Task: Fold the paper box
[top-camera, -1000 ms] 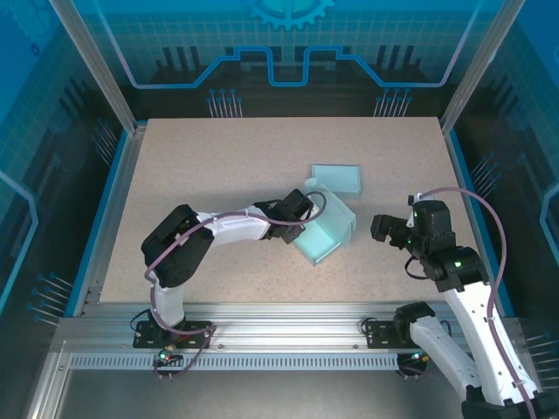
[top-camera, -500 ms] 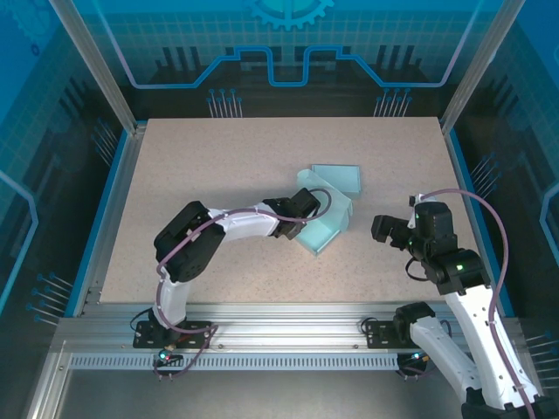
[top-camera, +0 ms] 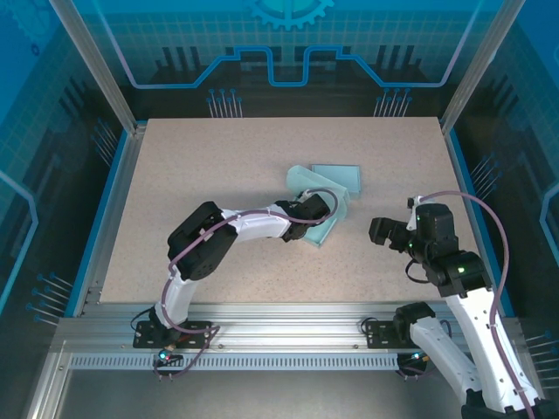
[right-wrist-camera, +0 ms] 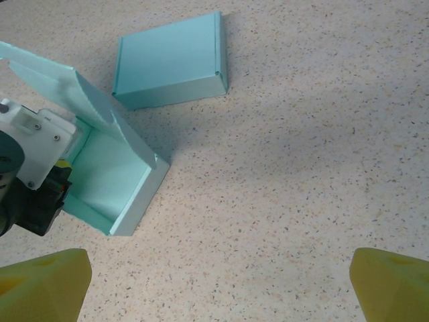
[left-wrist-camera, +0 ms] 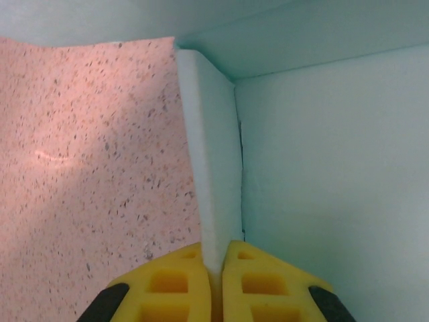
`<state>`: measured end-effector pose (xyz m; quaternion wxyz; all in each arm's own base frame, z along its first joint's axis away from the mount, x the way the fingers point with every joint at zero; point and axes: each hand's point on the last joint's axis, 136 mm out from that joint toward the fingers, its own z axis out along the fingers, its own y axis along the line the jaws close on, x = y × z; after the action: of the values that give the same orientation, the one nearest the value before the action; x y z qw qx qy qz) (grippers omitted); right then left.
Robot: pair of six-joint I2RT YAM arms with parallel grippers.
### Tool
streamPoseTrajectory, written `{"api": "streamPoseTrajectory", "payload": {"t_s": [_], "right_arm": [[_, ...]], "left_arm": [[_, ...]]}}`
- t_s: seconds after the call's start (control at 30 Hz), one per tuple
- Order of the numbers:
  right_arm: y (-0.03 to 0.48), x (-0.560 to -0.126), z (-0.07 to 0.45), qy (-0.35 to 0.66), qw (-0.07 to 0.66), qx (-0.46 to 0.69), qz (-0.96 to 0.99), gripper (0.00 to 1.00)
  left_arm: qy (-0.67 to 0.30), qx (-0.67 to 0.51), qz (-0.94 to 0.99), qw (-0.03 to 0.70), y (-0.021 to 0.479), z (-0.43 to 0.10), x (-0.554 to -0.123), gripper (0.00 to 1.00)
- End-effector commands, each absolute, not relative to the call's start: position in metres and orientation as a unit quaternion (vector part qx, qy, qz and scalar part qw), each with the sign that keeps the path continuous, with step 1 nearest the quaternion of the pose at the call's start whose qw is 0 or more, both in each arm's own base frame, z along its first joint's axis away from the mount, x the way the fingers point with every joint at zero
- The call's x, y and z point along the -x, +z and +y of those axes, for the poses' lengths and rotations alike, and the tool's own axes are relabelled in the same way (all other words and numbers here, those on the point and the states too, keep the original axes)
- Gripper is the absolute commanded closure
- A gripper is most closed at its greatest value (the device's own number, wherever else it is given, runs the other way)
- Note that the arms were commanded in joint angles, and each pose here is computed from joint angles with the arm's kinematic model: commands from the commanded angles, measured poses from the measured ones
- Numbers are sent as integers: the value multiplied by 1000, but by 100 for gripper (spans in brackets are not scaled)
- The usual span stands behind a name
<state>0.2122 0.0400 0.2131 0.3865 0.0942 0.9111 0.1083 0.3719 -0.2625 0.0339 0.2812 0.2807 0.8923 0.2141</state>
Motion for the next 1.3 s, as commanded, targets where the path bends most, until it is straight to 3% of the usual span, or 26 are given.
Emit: {"api": "streamPoseTrajectory", "payload": {"t_s": [0.0,0.37,0.43,0.93,1.17,1.27], "right_arm": [[219,-208,47,135,392,-86,906,0],[213,-214,67,166,354,-48,919,0],[210,-215,69,167,348,-45,921,0],[207,-223,74,168,338,-32,925,0],[209,-232,91,173,352,3,920,5],[207,-240,102,173,352,20,920,6]], "left_arm": [[292,-271,897,190,2,-211,-340,96],[257,-195,930,178,26,-209,-321,58],[238,-190,933,190,35,-216,-323,55],[136,-189,941,245,105,-242,-319,52],[44,-154,921,355,168,-226,-324,52],[-8,-123,906,406,181,-207,-338,45]]}}
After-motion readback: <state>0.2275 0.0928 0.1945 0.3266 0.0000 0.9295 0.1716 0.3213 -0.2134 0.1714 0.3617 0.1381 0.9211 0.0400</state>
